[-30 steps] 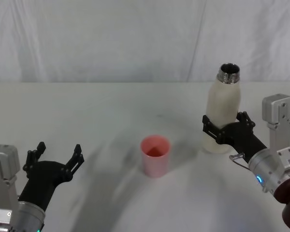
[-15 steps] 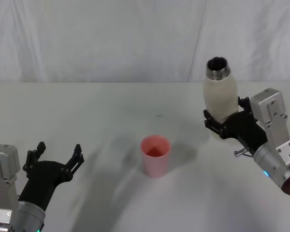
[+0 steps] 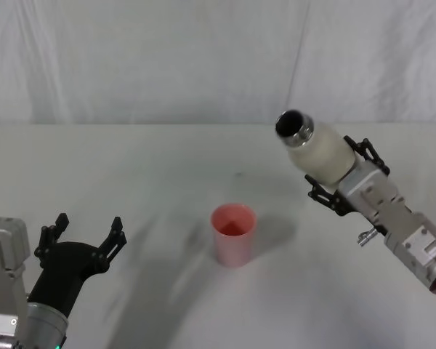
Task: Grasp the thermos with one hand and pour water into the cup lid.
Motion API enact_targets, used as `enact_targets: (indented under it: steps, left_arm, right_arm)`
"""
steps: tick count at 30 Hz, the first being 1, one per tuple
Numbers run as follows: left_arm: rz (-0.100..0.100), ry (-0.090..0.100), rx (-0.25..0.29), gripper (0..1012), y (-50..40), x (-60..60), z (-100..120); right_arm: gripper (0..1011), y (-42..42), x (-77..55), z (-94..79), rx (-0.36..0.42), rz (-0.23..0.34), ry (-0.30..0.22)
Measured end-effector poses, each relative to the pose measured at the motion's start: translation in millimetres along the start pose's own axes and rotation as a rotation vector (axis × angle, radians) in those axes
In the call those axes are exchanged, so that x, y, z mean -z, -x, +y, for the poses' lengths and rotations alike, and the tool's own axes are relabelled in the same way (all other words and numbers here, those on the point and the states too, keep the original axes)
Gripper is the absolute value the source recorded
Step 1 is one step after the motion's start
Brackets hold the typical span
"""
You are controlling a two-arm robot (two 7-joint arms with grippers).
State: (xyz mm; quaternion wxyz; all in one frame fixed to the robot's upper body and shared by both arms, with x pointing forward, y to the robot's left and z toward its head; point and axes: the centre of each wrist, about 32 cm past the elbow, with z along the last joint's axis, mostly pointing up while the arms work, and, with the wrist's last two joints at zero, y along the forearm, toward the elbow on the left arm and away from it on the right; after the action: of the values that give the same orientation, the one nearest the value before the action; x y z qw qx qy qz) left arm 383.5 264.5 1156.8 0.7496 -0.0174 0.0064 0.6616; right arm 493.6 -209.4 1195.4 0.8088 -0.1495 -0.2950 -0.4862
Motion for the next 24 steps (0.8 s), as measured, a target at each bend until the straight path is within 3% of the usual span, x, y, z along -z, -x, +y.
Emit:
enact_targets:
  steps: [12, 24]
  left_arm:
    - [0.000, 0.000, 0.000, 1001, 0.0, 0.0, 0]
    - [0.000, 0.000, 0.000, 1001, 0.0, 0.0, 0]
  right_arm:
    - [951, 8.1, 3.6, -5.2, -0.053, -0.235, 0.008]
    - [951, 11.5, 9.4, -1.7, -0.075, -0.414, 0.017]
